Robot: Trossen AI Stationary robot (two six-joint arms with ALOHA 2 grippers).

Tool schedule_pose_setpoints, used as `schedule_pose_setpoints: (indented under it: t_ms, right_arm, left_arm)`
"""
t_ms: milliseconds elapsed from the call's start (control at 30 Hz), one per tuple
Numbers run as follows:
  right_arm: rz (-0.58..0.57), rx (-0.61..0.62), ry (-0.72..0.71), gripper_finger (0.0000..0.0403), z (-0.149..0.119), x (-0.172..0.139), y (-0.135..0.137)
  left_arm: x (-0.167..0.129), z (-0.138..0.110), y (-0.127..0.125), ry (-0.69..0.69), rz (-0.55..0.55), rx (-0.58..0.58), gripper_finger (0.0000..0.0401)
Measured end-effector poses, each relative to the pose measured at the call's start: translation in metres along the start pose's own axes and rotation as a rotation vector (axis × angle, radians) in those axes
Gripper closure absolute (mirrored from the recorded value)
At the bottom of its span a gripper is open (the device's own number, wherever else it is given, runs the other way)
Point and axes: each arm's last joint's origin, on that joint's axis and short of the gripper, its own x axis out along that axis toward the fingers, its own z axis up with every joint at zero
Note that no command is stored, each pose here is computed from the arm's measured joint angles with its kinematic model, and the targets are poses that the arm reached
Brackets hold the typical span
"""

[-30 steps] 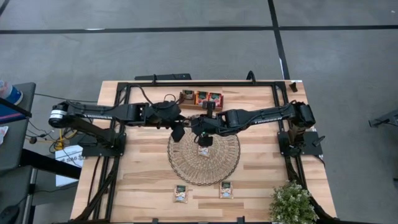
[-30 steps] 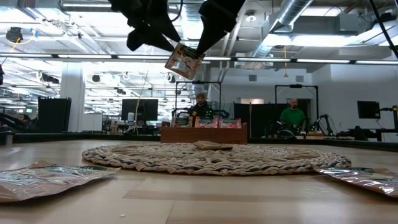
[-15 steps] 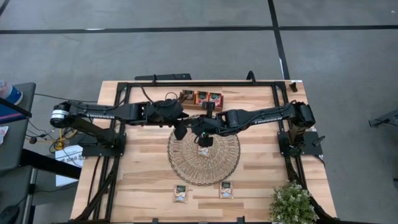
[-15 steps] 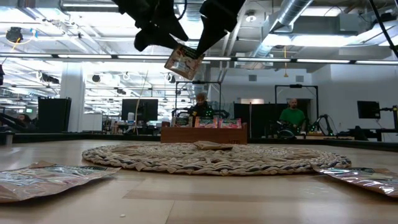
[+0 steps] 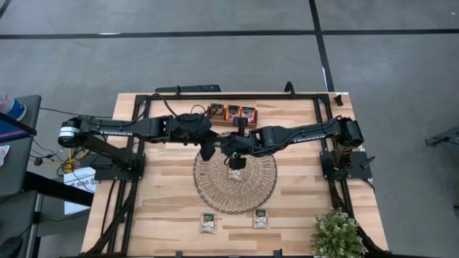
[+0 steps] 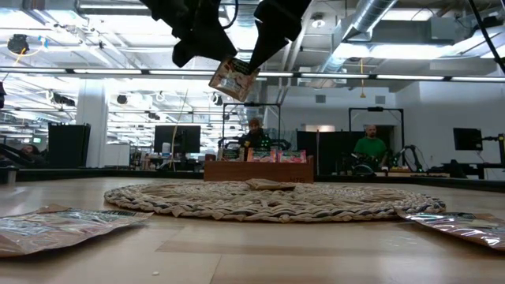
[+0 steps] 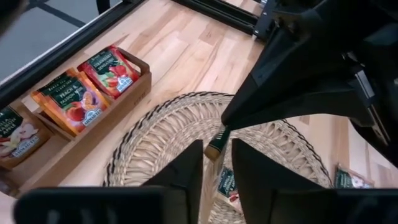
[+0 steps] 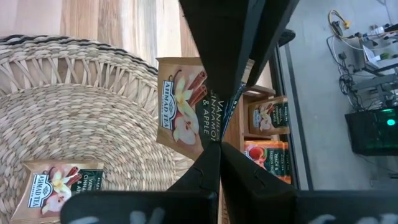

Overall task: Pick & Place Tea
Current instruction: Put the brown tea bag into the left section of the wooden organizer

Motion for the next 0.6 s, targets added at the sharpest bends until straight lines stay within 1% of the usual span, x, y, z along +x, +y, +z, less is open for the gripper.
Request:
schedule_pose_setpoints:
  t_ms: [267,600]
  right_arm:
    - [0.000,0.001,0.000,0.0403,0.0000,0.0000,0.0000]
    - [-0.001,0.007,-0.007,0.0403,0.0007,0.0001,0.0000]
  left_arm:
    - [0.0000,0.0000,-0.0001,0.001,-0.002,0.019,0.0393]
    - [-0.0003,-0.0014,-0.0001,0.019,-0.013,0.039,0.0401]
